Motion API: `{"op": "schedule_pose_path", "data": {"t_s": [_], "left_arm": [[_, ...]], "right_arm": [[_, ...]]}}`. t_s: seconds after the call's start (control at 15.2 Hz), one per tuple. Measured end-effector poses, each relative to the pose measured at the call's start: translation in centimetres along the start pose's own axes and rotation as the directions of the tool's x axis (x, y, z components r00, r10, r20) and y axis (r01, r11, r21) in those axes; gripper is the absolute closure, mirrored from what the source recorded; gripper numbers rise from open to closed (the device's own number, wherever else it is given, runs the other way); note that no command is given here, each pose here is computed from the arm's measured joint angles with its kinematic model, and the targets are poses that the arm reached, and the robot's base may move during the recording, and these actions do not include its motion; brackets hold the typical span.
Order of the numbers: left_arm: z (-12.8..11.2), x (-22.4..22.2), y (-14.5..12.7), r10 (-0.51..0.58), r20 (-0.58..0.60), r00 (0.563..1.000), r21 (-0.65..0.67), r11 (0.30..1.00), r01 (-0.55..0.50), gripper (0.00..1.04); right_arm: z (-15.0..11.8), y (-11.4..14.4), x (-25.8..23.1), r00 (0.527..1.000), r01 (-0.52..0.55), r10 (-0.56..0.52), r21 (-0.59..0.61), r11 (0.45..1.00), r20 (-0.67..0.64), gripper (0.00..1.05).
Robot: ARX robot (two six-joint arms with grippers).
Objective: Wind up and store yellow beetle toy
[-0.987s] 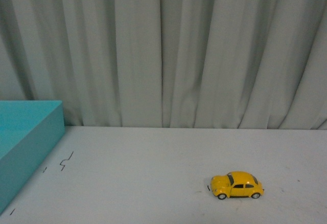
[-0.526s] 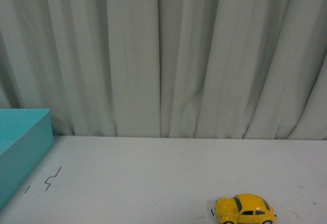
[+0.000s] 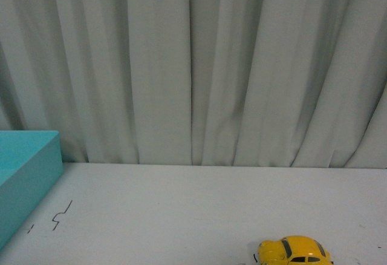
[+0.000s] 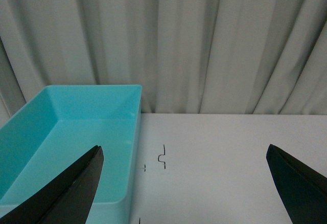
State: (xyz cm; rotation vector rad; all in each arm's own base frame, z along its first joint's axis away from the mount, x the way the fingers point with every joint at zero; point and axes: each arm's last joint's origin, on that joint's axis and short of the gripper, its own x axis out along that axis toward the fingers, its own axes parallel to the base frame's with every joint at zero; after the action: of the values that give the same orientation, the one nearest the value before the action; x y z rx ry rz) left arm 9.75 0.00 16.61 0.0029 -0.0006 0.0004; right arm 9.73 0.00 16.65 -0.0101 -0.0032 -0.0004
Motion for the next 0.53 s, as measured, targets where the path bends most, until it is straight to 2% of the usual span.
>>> {"op": "schedule_pose_path", "data": {"t_s": [0.33,0.39,0.46,0.53], "left_arm": [[0.0,0.0,0.0,0.0,0.0,1.0,0.0,1.0,0.0,0.07],[0.0,0.0,0.0,0.0,0.0,1.0,0.0,1.0,0.0,0.07],[0.0,0.0,0.0,0.0,0.0,1.0,0.0,1.0,0.0,0.07],[0.0,0.0,0.0,0.0,0.0,1.0,0.0,1.0,0.0,0.07]], "right_arm": [[0.0,0.0,0.0,1.0,0.0,0.0,0.0,1.0,0.0,0.07],[0.6,0.0,0.0,0.996,0.05,-0.051,0.019,0.999,0.069,0.07],[1.8,-0.4,-0.1,0.974,0.113,-0.12,0.047,0.992,0.194,0.07],[2.4,-1.1,0.0,0.954,0.154,-0.166,0.067,0.986,0.25,0.07]]}}
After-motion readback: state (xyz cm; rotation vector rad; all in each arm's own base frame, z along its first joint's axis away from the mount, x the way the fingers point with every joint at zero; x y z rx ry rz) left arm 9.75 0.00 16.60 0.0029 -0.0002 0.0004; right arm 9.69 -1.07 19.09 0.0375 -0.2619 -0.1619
